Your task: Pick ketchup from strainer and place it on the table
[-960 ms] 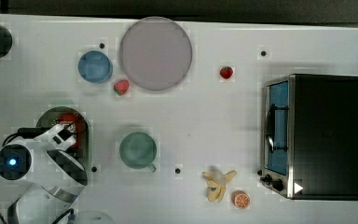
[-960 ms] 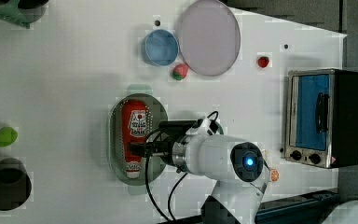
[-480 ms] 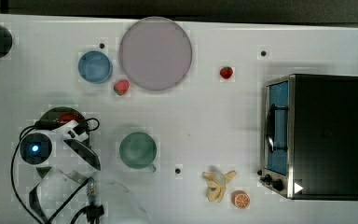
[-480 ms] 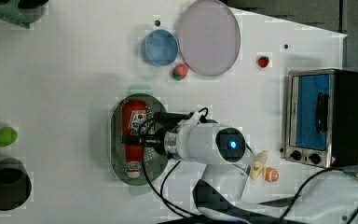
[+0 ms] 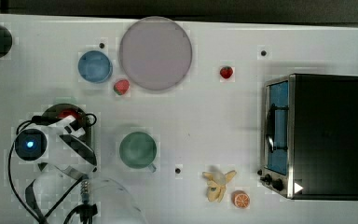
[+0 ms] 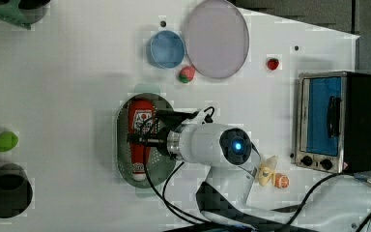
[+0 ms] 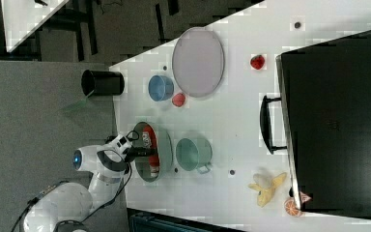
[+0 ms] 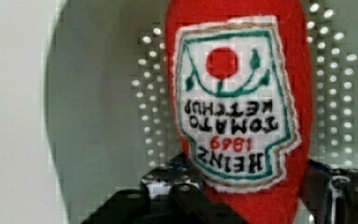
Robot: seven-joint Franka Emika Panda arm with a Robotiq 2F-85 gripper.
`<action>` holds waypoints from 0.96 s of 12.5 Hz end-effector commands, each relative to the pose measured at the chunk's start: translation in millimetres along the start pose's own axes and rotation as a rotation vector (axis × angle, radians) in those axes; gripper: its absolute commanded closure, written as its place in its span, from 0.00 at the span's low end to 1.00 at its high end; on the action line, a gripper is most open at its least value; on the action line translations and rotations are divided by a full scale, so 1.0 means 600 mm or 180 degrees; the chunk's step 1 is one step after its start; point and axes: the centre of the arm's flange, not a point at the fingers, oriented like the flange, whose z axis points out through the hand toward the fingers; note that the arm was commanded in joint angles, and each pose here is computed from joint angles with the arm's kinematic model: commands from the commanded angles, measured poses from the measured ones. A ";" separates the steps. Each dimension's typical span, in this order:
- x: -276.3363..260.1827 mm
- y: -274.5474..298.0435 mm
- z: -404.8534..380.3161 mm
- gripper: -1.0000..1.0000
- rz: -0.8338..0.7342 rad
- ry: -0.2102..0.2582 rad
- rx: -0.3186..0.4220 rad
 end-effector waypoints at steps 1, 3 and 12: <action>-0.005 -0.027 -0.049 0.42 0.0022 0.0135 -0.0091; -0.008 -0.039 -0.104 0.42 0.0102 0.0172 -0.0198; 0.125 0.008 -0.440 0.42 0.0856 0.0010 -0.0318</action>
